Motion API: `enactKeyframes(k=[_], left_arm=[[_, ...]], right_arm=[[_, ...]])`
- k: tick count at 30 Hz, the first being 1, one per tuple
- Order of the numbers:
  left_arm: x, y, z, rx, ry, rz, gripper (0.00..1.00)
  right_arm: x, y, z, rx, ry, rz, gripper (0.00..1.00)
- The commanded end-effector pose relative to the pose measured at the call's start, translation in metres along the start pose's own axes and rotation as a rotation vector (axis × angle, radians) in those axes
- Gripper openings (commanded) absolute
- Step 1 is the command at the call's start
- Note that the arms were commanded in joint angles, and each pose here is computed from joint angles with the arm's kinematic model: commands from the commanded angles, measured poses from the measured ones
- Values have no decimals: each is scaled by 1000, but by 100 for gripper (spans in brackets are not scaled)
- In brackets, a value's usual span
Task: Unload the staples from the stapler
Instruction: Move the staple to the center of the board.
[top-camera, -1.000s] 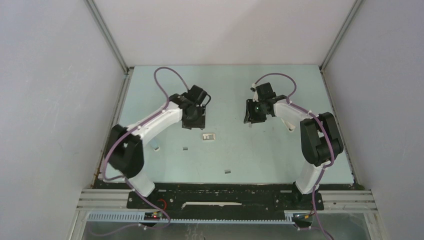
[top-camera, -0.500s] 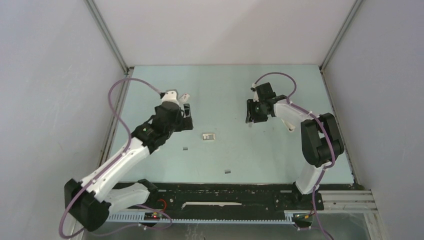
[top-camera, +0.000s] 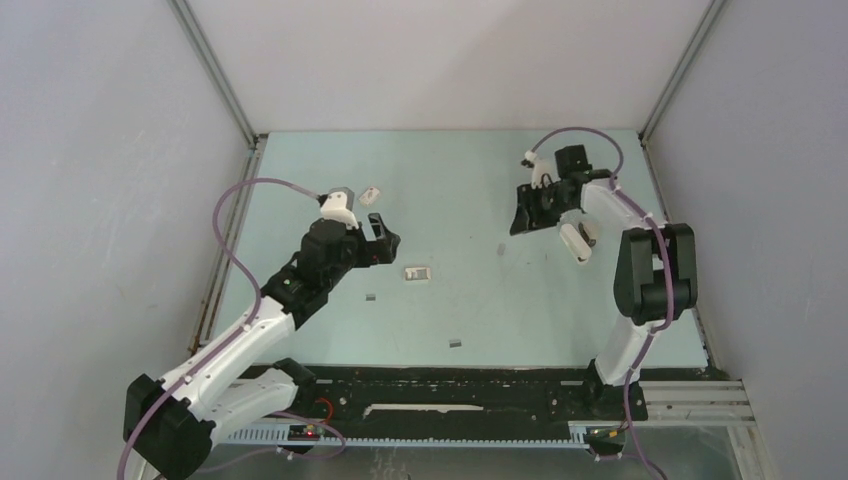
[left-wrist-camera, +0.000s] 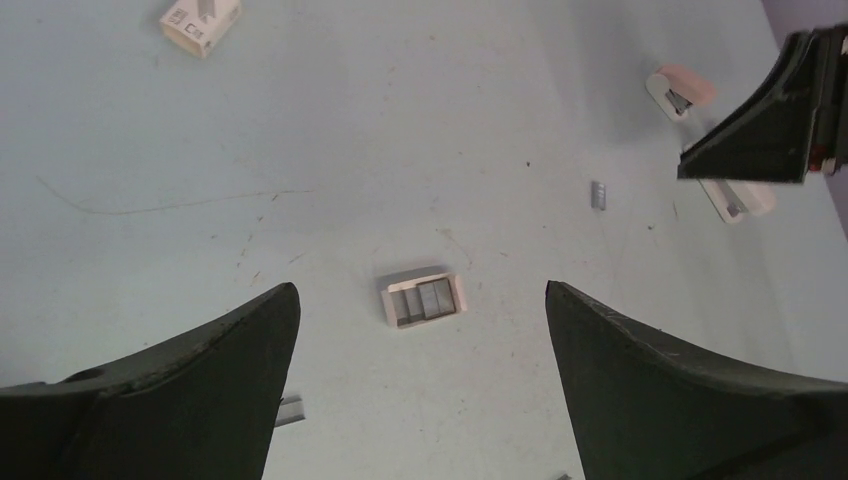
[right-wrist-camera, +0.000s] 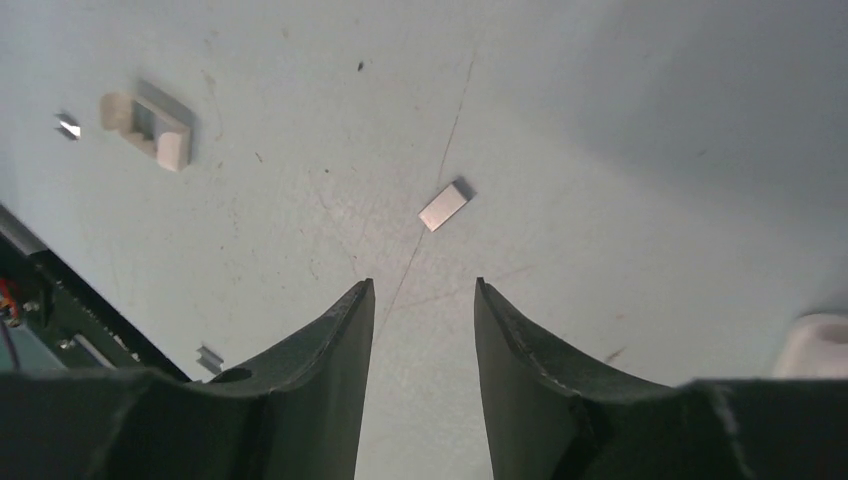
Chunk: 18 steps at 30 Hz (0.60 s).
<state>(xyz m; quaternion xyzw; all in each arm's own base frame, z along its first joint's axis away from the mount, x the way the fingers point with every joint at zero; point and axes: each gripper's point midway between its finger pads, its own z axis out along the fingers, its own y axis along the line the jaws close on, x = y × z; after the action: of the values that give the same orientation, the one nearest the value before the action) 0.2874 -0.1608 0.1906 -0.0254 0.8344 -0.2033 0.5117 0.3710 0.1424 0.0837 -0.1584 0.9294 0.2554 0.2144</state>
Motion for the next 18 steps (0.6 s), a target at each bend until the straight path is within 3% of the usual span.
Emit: enactKeyframes(k=[1, 5, 12, 18], left_arm=[[-15, -25, 5, 112, -30, -9, 98], [-13, -28, 7, 124, -23, -10, 98], [-10, -26, 6, 121, -22, -19, 98], [-8, -24, 3, 123, -28, -35, 98]], right_arm=[[-14, 7, -24, -183, 30, -78, 49], [-13, 3, -26, -221, 107, -75, 48], [-22, -10, -16, -138, 89, -41, 47], [-28, -22, 8, -72, 111, -9, 37]])
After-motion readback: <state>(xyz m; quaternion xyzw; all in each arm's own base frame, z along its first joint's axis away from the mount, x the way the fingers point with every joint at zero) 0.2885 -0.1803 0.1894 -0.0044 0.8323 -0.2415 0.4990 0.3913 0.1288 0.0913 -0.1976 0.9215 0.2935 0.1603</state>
